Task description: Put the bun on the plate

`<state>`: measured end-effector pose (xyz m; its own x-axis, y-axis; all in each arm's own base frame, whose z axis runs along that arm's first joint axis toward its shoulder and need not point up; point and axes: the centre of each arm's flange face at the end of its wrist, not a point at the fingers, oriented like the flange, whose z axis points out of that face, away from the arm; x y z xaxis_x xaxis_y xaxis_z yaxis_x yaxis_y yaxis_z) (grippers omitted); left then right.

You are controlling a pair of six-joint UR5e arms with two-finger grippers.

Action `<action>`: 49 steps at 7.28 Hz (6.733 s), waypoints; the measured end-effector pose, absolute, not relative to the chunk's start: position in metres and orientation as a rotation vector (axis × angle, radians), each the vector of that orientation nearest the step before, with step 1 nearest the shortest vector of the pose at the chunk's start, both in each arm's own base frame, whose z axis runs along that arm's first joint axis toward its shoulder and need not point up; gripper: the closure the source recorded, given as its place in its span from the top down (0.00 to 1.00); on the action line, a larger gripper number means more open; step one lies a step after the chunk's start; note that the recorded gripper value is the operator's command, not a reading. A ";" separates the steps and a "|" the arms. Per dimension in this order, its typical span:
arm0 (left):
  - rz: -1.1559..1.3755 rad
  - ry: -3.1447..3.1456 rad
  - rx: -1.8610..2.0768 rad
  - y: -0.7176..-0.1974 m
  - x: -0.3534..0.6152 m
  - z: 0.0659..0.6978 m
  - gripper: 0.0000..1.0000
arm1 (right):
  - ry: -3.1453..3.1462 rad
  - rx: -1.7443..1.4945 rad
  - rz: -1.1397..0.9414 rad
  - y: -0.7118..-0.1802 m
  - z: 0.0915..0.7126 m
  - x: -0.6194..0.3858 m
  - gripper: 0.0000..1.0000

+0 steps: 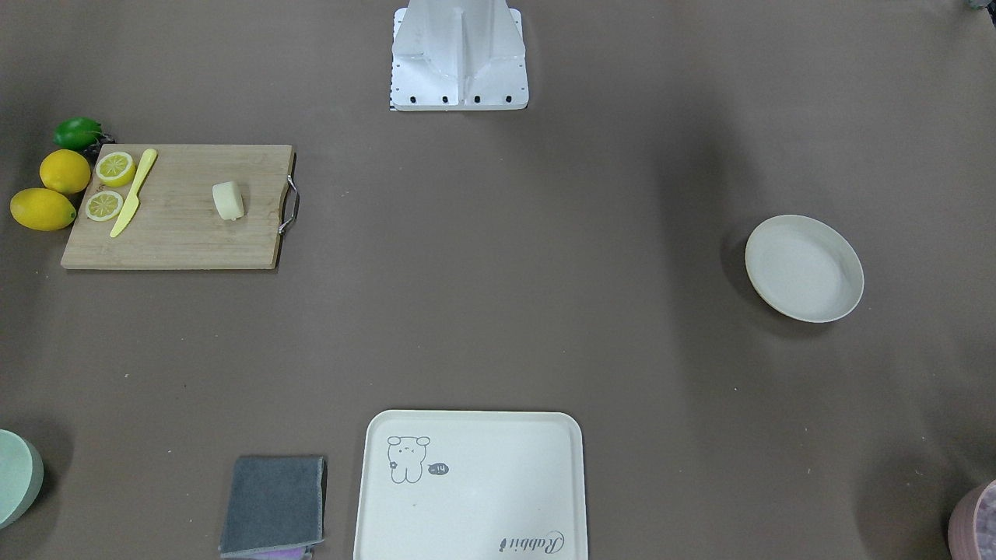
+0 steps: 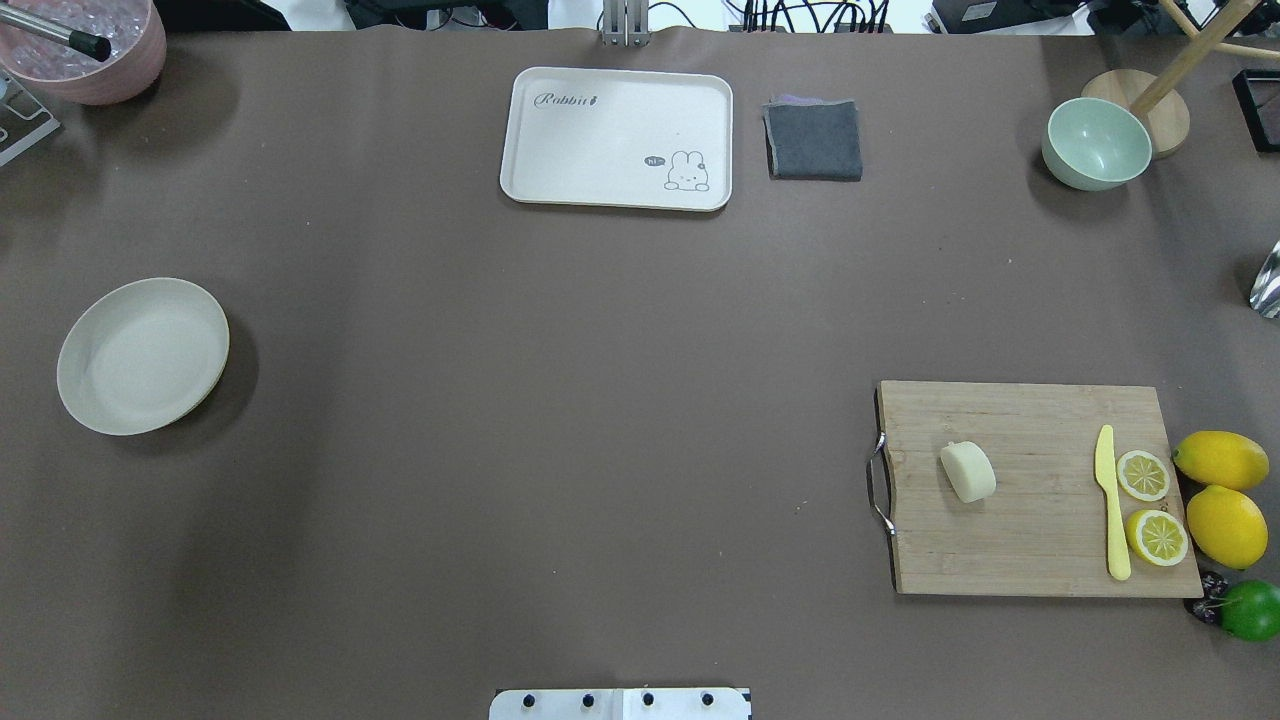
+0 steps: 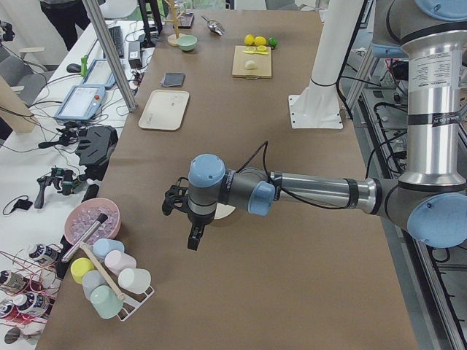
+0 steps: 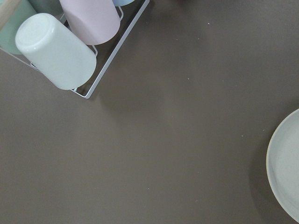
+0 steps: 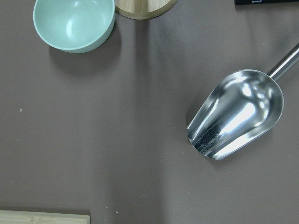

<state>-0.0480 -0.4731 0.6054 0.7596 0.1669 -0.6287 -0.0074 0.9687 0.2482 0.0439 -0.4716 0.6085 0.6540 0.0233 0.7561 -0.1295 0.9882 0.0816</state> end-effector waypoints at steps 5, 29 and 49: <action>0.098 0.705 0.246 -0.473 -0.048 0.603 0.98 | -0.844 0.130 0.090 -0.469 0.612 0.044 1.00; 0.097 0.830 0.277 -0.458 -0.042 0.606 0.98 | -0.849 0.143 0.080 -0.466 0.609 0.044 1.00; 0.072 1.078 0.237 -0.516 0.143 0.615 0.00 | -0.851 0.167 0.044 -0.476 0.584 0.028 1.00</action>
